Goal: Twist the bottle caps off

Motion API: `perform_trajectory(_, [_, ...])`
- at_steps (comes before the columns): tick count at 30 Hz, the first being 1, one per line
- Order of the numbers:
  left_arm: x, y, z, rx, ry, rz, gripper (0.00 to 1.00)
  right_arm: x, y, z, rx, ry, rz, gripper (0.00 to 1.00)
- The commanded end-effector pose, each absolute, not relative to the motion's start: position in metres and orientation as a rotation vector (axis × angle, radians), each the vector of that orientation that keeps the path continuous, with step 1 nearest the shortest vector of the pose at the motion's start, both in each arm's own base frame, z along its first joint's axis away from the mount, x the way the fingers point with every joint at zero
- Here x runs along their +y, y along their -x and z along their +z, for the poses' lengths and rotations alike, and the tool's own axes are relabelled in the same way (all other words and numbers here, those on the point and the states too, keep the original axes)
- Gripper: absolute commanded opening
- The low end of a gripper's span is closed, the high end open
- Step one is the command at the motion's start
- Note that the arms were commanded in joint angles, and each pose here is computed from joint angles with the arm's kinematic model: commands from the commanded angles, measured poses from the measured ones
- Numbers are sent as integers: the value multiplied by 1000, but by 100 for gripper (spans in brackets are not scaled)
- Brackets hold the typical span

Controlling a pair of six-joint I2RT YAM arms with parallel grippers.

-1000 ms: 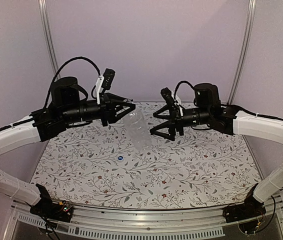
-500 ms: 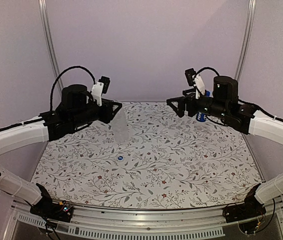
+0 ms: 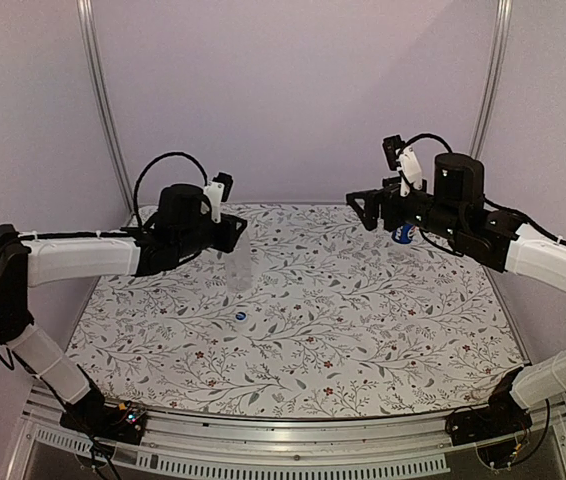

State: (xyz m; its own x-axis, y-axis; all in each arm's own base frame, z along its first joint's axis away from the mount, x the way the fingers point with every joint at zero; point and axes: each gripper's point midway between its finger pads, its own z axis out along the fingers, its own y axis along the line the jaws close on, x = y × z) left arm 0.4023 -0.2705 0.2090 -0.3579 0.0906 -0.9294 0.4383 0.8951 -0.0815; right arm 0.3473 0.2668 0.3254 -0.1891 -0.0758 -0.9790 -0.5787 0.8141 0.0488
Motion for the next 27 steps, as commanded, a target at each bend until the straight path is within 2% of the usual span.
perform_trajectory(1, [-272,-418,217,1865,-369,-386,0,258,-347,322,1732,497,455,99])
perform_trajectory(7, [-272,-416,200,1880,-366,-388,2,260,-347,318,1738,510,459,99])
perform_trajectory(11, [-268,-413,195,1886,-356,-385,13,262,-348,315,1746,515,460,99])
perform_trajectory(15, [-264,-409,192,1890,-349,-380,28,264,-350,311,1753,519,460,99])
perform_trajectory(19, [-262,-407,192,1897,-349,-381,53,266,-351,308,1762,525,463,99])
perform_trajectory(23, [-258,-405,204,1880,-321,-392,73,267,-353,306,1767,525,463,99])
perform_trajectory(27, [-256,-401,224,1854,-304,-411,87,265,-353,300,1800,526,447,99])
